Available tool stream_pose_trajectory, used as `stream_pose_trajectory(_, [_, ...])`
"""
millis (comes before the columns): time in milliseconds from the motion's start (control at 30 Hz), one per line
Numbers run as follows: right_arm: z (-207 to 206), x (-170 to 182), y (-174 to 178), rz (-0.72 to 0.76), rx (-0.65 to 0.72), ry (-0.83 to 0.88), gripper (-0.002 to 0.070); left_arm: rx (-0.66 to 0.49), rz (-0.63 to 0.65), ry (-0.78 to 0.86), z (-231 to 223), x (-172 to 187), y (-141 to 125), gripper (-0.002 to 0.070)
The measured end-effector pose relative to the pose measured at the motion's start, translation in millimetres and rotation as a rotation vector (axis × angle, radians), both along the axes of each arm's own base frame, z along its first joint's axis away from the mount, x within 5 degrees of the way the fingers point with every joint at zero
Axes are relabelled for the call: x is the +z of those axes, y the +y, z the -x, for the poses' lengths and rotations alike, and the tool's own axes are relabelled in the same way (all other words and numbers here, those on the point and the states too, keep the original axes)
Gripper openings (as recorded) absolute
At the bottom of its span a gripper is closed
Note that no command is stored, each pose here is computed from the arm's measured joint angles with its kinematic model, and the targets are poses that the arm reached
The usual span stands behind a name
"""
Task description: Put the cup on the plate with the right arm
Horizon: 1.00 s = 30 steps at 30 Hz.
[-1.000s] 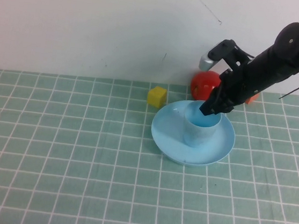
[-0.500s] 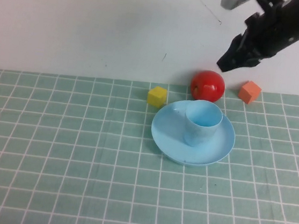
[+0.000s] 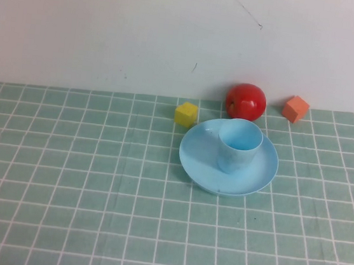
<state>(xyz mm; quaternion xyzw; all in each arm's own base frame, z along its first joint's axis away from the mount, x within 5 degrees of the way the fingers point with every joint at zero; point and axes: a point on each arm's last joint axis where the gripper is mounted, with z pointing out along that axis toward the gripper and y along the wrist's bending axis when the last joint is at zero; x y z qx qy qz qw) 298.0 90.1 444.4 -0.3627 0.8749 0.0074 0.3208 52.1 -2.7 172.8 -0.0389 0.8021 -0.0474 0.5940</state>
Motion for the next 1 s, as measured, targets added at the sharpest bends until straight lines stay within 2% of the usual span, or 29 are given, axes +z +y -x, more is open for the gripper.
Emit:
stream_pose_trajectory(100, [25, -16, -13, 0.017, -0.081, -0.005, 0.0003, 0.0, 0.0, 0.0, 0, 0, 0, -0.0003])
stream_pose_trajectory(267, [76, -51, -26, -0.078, -0.137, -0.097, 0.0003, 0.0, 0.0, 0.0, 0, 0, 0, -0.0003])
stream_pose_trajectory(567, [146, -157, -44, -0.097, -0.165, -0.04, 0.0003, 0.0, 0.0, 0.0, 0, 0, 0, -0.0003])
stream_pose_trajectory(767, [169, -199, -50, -0.08, -0.175, 0.04, 0.0003, 0.0, 0.0, 0.0, 0, 0, 0, -0.0003])
stream_pose_trajectory(1000, [176, -215, -49, -0.106, -0.19, 0.106, 0.0002, 0.0, 0.0, 0.0, 0, 0, 0, -0.0003])
